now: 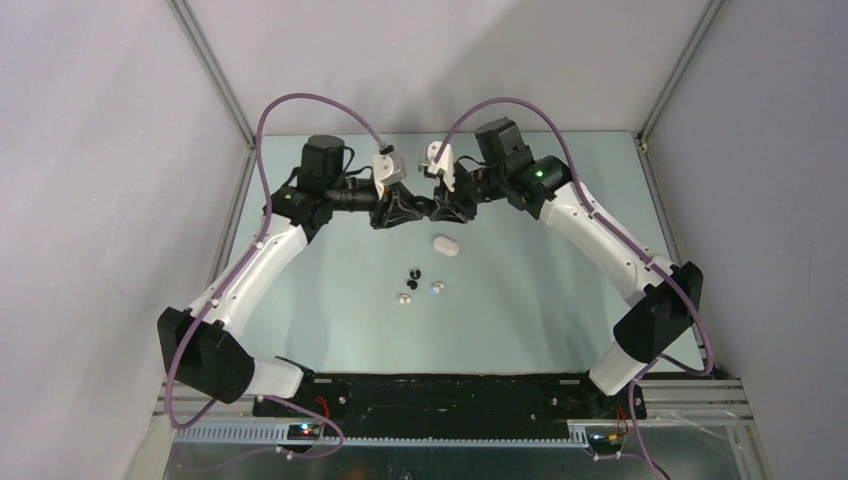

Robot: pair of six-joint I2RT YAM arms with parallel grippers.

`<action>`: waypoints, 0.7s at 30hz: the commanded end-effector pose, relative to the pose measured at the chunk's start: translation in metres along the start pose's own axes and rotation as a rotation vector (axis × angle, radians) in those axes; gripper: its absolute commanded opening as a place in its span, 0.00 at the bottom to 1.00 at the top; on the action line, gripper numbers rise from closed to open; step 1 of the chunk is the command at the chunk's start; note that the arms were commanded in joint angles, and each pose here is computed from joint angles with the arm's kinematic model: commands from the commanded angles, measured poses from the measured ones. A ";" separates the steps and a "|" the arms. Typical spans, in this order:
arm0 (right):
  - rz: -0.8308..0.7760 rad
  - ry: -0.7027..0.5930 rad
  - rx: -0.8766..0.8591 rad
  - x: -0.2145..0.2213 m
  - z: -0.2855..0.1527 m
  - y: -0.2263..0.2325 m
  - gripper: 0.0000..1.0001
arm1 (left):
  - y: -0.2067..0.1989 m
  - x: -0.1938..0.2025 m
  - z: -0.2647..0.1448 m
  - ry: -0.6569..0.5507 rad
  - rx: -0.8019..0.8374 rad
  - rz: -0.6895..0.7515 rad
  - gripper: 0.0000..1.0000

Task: Insert the wireless bluetooth earbuds into the charging case
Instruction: Pass from the right arm to the left

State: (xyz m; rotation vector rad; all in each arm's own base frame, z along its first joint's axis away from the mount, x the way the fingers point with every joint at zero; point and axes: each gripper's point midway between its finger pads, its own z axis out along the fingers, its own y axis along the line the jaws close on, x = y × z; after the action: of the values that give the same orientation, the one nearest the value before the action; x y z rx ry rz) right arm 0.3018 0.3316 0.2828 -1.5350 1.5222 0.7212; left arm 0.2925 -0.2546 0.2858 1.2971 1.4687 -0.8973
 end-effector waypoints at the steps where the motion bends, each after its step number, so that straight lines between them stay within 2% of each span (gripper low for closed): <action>1: -0.028 -0.063 0.031 -0.026 -0.001 -0.010 0.10 | 0.003 -0.020 -0.003 -0.040 0.003 0.024 0.40; 7: -0.020 -0.066 0.037 -0.026 0.000 -0.012 0.10 | 0.003 -0.021 -0.003 -0.044 0.008 0.017 0.31; 12: -0.013 -0.066 0.037 -0.025 0.001 -0.012 0.12 | 0.004 -0.021 -0.002 -0.050 0.023 0.009 0.11; 14: -0.001 -0.063 0.036 -0.024 0.003 -0.012 0.17 | 0.004 -0.021 -0.001 -0.053 0.031 0.007 0.05; 16: 0.017 -0.065 0.049 -0.024 0.003 -0.015 0.36 | 0.004 -0.020 -0.001 -0.053 0.033 0.009 0.01; 18: 0.043 -0.082 0.057 -0.028 0.001 -0.019 0.49 | 0.004 -0.019 -0.002 -0.054 0.035 0.009 0.00; 21: 0.092 -0.120 0.047 -0.033 -0.008 -0.025 0.56 | 0.004 -0.018 -0.002 -0.057 0.042 0.005 0.00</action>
State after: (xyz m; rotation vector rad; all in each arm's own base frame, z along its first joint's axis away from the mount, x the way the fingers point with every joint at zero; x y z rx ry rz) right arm 0.3105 0.3360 0.2810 -1.4614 1.5799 0.7583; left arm 0.2959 -0.2545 0.2828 1.2845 1.4861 -0.9408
